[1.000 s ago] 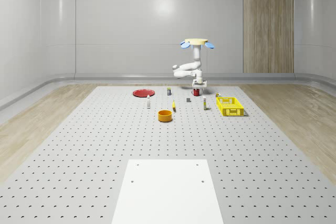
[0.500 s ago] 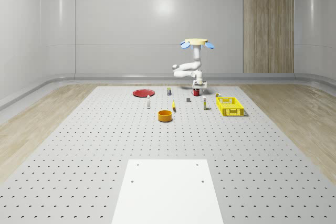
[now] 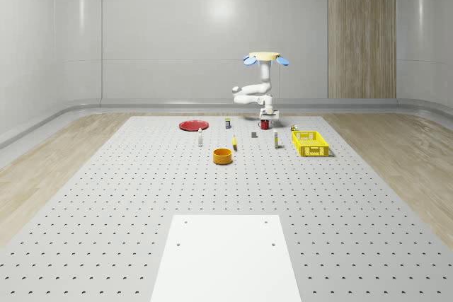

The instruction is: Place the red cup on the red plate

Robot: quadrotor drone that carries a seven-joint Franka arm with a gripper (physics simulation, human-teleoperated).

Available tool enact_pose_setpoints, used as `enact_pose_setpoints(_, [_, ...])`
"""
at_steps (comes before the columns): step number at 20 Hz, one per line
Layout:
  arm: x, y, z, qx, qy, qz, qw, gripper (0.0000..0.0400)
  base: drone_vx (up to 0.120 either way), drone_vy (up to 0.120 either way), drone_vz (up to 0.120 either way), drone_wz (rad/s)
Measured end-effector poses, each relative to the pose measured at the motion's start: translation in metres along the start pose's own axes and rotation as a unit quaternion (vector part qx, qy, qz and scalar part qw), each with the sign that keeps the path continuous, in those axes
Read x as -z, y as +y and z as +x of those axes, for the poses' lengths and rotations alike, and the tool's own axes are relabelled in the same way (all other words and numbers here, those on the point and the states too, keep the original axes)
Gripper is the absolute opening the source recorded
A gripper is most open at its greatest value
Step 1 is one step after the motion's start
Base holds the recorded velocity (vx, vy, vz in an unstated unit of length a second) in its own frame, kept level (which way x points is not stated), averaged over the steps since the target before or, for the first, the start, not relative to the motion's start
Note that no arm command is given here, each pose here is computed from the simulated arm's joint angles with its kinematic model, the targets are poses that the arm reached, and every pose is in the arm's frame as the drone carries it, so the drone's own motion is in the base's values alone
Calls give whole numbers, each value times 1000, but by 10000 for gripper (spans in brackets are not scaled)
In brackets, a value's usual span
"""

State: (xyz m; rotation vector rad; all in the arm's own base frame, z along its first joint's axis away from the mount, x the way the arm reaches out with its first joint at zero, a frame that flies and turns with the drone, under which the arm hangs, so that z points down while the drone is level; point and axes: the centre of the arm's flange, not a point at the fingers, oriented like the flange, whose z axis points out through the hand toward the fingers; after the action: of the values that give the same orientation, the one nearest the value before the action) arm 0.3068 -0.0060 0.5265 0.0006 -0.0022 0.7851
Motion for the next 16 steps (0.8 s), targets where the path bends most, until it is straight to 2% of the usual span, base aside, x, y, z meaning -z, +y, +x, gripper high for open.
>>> enact_pose_setpoints(5, [0, 0, 0, 0, 0, 0, 1000, 119, 0, 0, 0, 0])
enact_pose_setpoints(12, [3, 0, 0, 11, 1, 0, 1000, 114, 0, 0, 0, 0])
enact_pose_setpoints(15, [12, 0, 0, 6, 0, 0, 1000, 106, 0, -13, 107, 0])
enact_pose_setpoints(16, [14, 0, 0, 5, 0, 0, 1000, 105, 120, -120, 120, 0])
